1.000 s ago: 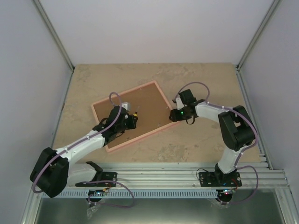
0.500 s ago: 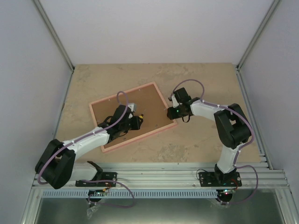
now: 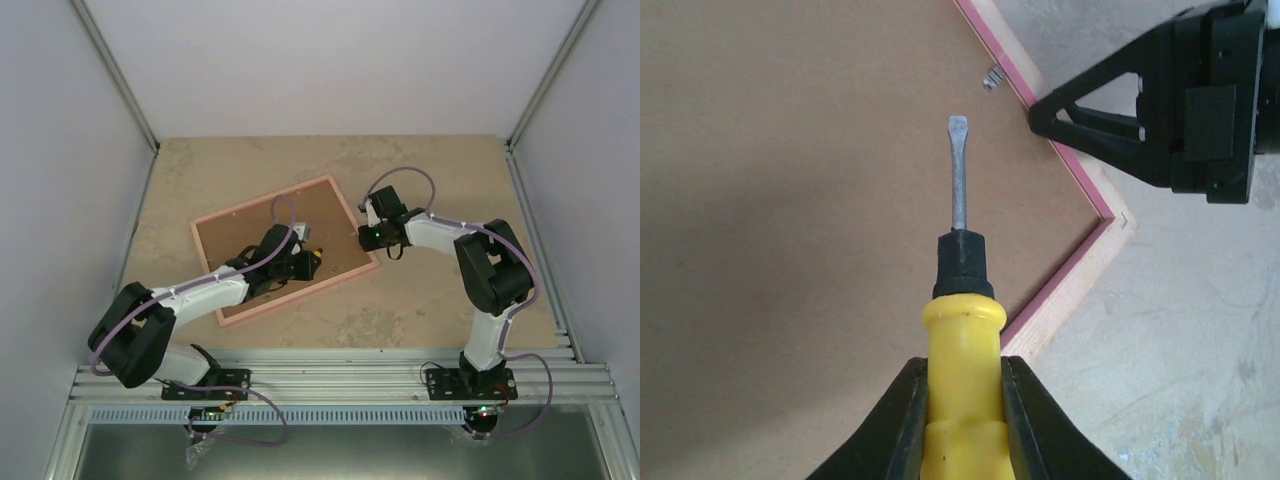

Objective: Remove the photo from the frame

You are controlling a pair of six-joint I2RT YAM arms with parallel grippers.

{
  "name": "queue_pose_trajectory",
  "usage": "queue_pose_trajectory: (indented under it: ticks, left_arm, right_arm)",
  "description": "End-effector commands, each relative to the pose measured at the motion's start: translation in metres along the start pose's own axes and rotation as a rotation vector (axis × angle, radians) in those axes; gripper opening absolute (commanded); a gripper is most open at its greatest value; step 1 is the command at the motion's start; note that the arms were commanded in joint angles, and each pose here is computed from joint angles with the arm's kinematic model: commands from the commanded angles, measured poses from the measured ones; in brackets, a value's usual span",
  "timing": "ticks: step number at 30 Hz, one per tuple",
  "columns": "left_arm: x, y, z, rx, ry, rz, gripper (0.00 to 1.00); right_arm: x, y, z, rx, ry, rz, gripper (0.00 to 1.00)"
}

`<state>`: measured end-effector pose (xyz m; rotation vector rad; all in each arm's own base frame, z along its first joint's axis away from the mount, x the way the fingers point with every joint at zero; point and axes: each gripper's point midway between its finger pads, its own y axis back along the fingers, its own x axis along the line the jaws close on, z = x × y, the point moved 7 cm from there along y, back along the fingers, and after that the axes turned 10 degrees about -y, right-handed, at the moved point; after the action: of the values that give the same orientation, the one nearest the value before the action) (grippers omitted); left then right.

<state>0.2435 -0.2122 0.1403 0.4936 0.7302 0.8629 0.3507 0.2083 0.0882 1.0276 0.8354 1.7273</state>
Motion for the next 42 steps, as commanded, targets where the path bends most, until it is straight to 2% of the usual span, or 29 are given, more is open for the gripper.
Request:
queue_pose_trajectory:
  ticks: [1,8,17,37,42]
  left_arm:
    - [-0.017,-0.006,0.011,-0.028,-0.016,-0.055,0.00]
    - [-0.031,-0.022,0.007,0.005,-0.017,-0.092,0.00]
    - [-0.046,-0.039,-0.007,0.048,-0.018,-0.129,0.00]
    - [-0.059,-0.073,-0.010,0.097,-0.022,-0.148,0.00]
    - [-0.052,-0.080,-0.011,0.107,-0.016,-0.074,0.00]
  right_arm:
    - [-0.008,0.005,-0.006,-0.018,-0.048,-0.042,0.15]
    - [-0.016,0.016,-0.031,-0.011,-0.174,-0.041,0.01]
    - [-0.012,0.024,-0.052,-0.044,-0.317,0.038,0.00]
    - [0.007,0.015,-0.058,-0.008,-0.265,0.079,0.00]
    - [0.008,0.016,-0.058,-0.011,-0.262,0.079,0.01]
